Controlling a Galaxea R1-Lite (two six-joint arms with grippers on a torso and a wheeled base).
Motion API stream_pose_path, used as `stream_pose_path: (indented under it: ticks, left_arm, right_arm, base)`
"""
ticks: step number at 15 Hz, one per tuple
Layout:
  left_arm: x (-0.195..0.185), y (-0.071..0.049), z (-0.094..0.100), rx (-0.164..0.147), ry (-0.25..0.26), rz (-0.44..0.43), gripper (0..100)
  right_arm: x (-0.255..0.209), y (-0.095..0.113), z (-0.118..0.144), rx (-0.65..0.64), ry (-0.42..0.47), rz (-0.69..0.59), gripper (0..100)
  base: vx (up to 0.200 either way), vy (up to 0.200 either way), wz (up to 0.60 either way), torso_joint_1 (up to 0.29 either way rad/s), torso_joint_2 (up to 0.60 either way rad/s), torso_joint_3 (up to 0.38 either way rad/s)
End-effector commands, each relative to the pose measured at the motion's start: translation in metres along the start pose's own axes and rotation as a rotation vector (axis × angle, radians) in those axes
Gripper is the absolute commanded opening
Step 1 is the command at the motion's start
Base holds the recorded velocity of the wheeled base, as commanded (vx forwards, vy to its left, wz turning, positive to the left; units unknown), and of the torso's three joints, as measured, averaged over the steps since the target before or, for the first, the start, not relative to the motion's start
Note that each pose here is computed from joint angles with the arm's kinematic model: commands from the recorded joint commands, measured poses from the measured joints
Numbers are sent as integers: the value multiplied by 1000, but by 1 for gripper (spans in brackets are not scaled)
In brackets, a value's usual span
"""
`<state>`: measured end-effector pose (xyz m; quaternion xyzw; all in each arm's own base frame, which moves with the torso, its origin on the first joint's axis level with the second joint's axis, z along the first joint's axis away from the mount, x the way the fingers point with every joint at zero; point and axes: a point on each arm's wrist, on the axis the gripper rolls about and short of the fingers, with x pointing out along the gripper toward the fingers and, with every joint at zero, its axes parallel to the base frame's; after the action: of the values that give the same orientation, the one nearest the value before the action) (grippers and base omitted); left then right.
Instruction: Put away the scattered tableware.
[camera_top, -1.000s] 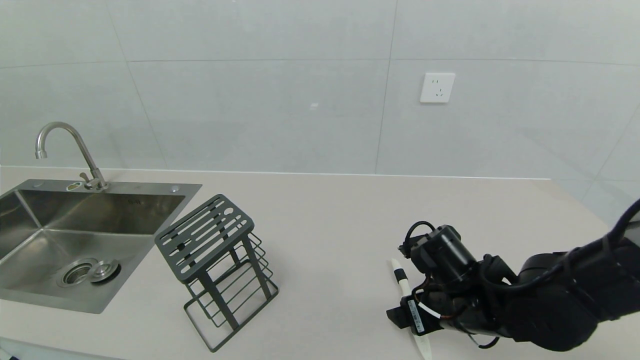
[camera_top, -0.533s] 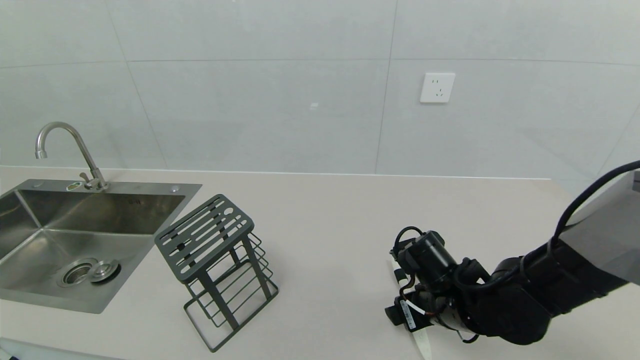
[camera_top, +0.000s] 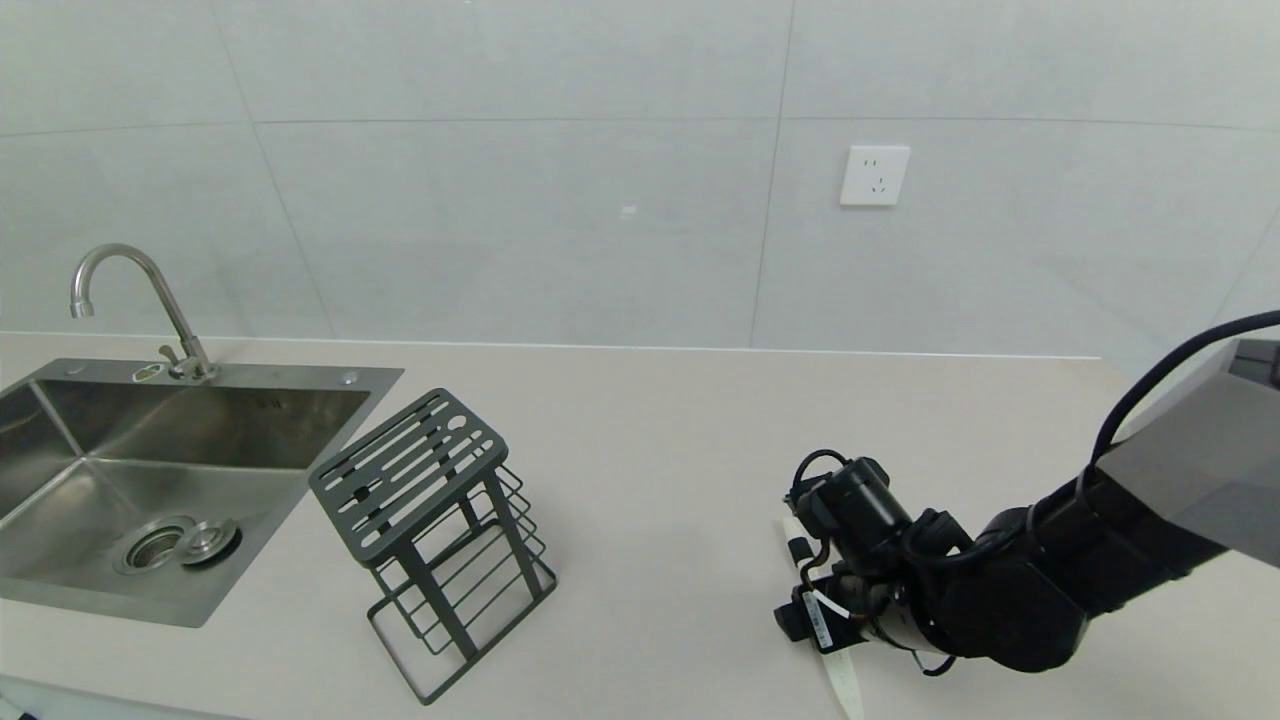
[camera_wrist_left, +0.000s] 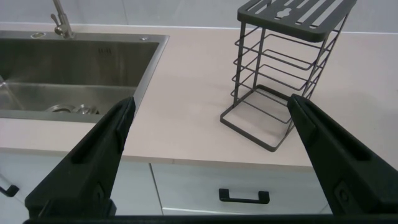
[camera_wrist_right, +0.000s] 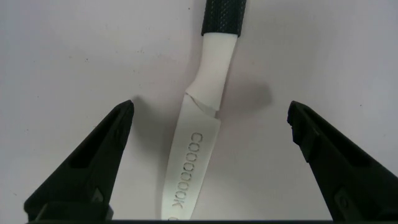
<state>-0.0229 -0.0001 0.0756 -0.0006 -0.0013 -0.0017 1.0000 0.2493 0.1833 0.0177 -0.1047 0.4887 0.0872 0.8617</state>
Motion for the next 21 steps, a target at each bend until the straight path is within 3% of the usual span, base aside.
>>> stream_pose_path:
  ticks: [1,7,8,11,15,16,19,21]
  left_arm:
    - [0,0,0,0,1,0,100]
    - [0,0,0,0,1,0,100]
    - [0,0,0,-2,1,0,100]
    - [0,0,0,-2,1,0,100]
    - [0,0,0,-2,1,0,100]
    - [0,0,0,-2,1,0,100]
    - [0,0,0,-2,1,0,100]
    - [0,0,0,-2,1,0,100]
  right_arm:
    - [-1,0,1,1,-4,3,100]
    - [14,4,-5,6,-2,42,100]
    - [18,4,-8,-1,17,34,0]
    - [18,2,-18,-19,45,23,0]
    - [5,-3,-12,1,3,32,0]
    - [1,-2,-4,11,-34,43,0]
    - [-12,0,50,51,-305,117,0]
    - [-17,-1,62,11,-421,210,0]
  base:
    - [0,0,0,0,0,0]
    - [0,0,0,0,0,0]
    - [0,0,0,0,0,0]
    - [0,0,0,0,0,0]
    - [0,0,0,0,0,0]
    - [0,0,0,0,0,0]
    - [0,0,0,0,0,0]
    - [0,0,0,0,0,0]
